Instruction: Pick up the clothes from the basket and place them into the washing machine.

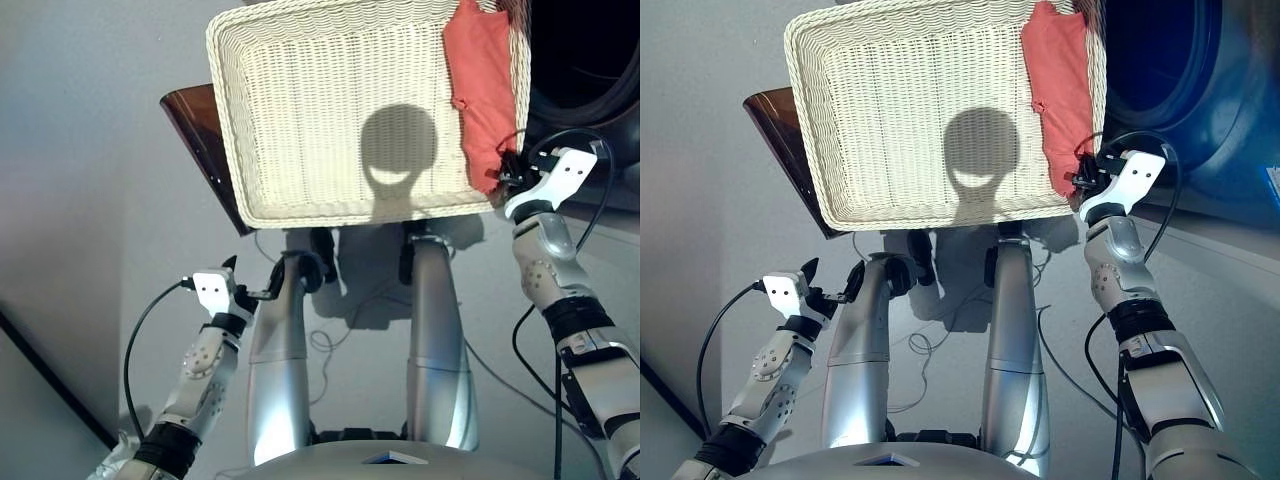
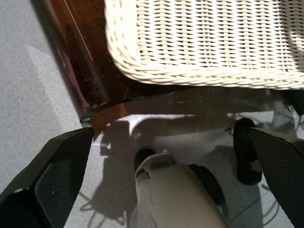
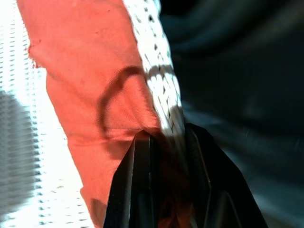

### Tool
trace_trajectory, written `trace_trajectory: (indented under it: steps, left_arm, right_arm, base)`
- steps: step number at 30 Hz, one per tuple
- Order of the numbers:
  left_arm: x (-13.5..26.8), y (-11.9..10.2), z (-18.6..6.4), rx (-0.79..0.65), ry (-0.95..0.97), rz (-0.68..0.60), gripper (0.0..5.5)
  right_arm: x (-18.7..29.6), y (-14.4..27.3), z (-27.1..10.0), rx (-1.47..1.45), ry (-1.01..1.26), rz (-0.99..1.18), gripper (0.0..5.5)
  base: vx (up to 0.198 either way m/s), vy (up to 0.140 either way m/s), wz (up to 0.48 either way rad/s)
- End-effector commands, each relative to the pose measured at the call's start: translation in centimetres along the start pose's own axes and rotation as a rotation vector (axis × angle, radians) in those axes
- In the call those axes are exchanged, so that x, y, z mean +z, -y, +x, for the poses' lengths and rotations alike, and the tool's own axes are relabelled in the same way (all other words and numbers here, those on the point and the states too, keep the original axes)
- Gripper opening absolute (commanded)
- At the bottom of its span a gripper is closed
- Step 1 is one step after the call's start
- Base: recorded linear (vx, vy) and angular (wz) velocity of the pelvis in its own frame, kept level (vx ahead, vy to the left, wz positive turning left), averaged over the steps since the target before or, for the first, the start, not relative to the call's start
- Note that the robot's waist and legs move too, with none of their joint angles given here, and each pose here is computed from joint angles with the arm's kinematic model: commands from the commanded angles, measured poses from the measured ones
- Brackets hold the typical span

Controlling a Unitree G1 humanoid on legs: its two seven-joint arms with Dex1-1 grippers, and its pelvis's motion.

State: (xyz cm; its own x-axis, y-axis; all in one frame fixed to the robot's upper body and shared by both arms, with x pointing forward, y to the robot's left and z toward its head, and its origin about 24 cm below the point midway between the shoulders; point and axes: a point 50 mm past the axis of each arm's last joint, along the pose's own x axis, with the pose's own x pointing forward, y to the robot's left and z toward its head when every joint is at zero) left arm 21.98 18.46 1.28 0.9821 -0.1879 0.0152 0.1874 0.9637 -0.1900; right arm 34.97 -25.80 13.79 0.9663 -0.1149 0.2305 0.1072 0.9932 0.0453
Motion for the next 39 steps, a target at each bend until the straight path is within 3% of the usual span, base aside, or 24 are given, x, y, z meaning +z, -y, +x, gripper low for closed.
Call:
trace_trajectory:
  steps: [1,2,3,4,16,22,30,39]
  left_arm:
    - [0.2,-0.5,-1.7,0.013,0.011,0.019,5.5]
    - [0.2,-0.4,-1.7,0.015,0.015,0.019,5.5]
    - [0.3,-0.3,-1.6,0.018,0.018,0.018,5.5]
    - [0.4,-0.4,-1.6,0.023,0.023,0.017,5.5]
    - [1.4,-0.6,-1.7,0.052,0.077,0.035,5.5]
    - [1.6,-0.6,-2.0,0.038,0.08,0.046,5.5]
    - [1.7,-0.8,-2.3,0.037,0.075,0.061,5.5]
    - [1.5,-0.4,-2.0,0.037,0.069,0.032,5.5]
  right_arm:
    - [8.9,-2.3,2.7,0.076,0.361,-0.156,0.0]
    - [9.2,-2.7,2.7,0.099,0.363,-0.147,0.56]
    - [9.3,-2.9,2.9,0.098,0.363,-0.172,4.21]
    - [9.6,-3.0,2.9,0.1,0.374,-0.22,5.5]
    - [11.3,-5.2,1.7,0.165,0.533,-0.564,5.5]
    - [11.8,-6.1,-0.7,0.291,0.588,-0.428,5.5]
    - [12.0,-6.4,-1.6,0.34,0.617,-0.543,5.5]
    - [9.1,-6.9,2.0,0.309,0.411,-0.564,5.5]
  base:
    - [0.0,0.0,0.0]
    - [0.0,0.0,0.0]
    - [0.0,0.0,0.0]
    - [0.0,0.0,0.0]
    - [0.0,0.0,0.0]
    - [0.0,0.0,0.0]
    - [0.0,0.0,0.0]
    - [0.0,0.0,0.0]
